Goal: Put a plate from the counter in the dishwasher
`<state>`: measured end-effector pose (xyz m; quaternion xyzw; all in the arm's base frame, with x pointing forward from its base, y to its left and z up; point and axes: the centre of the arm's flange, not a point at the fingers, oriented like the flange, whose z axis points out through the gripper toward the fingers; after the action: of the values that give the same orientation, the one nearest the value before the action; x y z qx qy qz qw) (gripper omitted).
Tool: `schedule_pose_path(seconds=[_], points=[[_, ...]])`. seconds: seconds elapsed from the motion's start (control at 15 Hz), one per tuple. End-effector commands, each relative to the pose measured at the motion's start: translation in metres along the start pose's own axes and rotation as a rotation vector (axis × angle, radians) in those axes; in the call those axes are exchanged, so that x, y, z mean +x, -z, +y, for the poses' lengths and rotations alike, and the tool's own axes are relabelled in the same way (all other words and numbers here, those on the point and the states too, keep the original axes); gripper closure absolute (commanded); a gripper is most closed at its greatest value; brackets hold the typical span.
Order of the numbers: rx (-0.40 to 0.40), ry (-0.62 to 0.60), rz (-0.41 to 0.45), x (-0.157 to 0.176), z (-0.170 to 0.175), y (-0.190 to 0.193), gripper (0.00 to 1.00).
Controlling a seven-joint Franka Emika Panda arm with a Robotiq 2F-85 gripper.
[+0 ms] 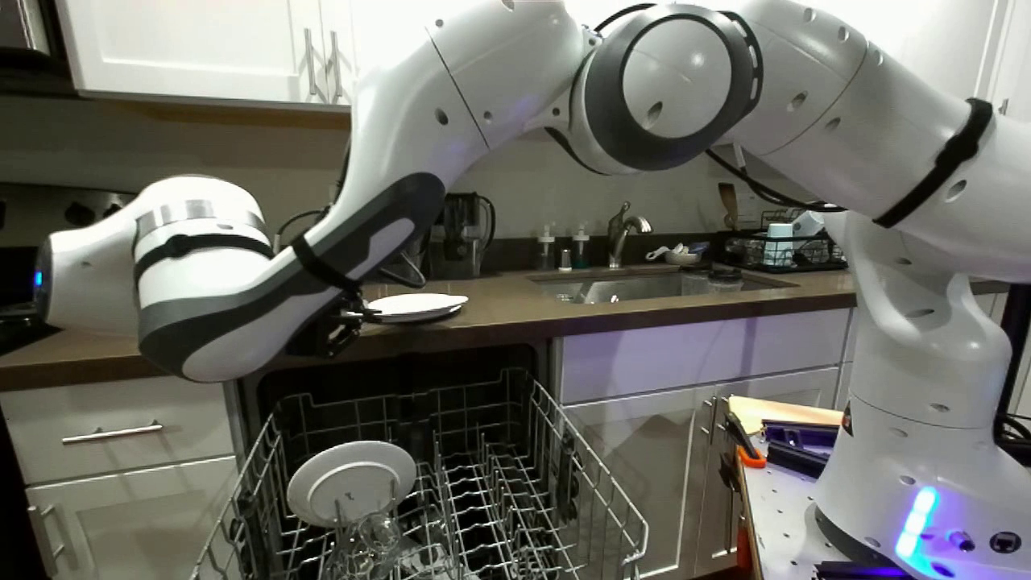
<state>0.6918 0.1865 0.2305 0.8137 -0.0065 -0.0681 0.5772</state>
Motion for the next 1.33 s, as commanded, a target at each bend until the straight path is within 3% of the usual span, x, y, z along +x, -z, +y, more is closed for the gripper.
schedule_pose_path(seconds=[0.0, 0.4, 1.27], points=[[0.057, 0.006, -0.005, -0.001, 0.010, 0.014, 0.93], [0.141, 0.018, 0.001, -0.006, 0.015, 0.025, 0.93], [0.287, 0.037, 0.097, -0.005, 0.032, 0.028, 0.93]])
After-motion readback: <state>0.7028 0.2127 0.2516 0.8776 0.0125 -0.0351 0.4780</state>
